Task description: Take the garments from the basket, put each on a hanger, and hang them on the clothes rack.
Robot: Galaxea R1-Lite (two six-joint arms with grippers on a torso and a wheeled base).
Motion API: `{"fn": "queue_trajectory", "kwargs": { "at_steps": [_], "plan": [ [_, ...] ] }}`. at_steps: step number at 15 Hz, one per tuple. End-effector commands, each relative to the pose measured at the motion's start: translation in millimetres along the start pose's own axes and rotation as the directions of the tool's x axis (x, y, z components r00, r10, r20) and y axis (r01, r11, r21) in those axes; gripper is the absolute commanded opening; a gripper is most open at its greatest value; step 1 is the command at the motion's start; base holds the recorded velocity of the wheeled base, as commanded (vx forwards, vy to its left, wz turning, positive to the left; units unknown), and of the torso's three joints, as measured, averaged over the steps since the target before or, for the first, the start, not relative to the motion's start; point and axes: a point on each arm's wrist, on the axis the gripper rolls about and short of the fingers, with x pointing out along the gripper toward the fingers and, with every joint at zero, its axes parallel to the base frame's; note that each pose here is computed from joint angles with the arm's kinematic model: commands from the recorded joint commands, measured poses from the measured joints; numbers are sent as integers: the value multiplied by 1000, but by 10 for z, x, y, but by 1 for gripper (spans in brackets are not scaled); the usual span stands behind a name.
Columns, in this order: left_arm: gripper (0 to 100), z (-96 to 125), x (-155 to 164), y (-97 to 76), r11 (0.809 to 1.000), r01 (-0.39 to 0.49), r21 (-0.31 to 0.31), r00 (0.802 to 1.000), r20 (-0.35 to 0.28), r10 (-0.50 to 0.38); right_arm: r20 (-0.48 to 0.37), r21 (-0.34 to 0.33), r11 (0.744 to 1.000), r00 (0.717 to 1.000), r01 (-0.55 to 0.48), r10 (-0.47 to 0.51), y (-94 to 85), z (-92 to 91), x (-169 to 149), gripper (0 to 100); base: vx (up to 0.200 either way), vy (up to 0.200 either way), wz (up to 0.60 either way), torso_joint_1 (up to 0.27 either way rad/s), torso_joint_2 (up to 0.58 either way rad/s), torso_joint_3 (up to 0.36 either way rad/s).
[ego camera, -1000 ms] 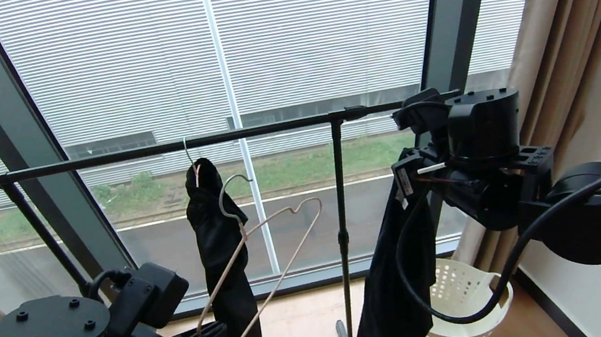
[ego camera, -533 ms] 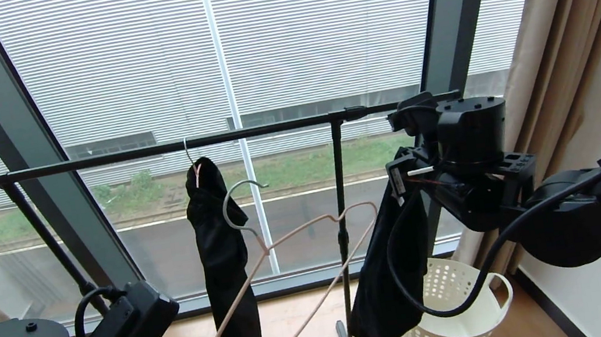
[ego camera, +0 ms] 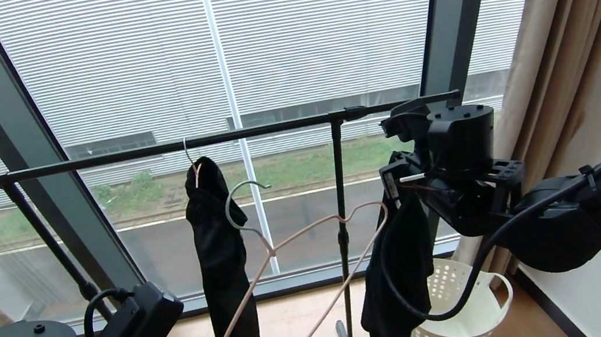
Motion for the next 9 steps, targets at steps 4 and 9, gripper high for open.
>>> {"fn": "queue_trajectory", "kwargs": {
  "at_steps": [4, 9],
  "plan": [
    [0, -21, 21, 2, 1000, 1, -2, 1000, -12, -1, -2, -6, 1000, 1000, -6, 6, 66, -77, 38, 0, 0, 0, 0, 0, 0, 0],
    [0, 4, 51, 7, 1000, 4, -30, 1000, 11, -3, 1, -18, 998, 998, -58, 58, 213, -93, -83, 0, 0, 0, 0, 0, 0, 0]
  ]
}}
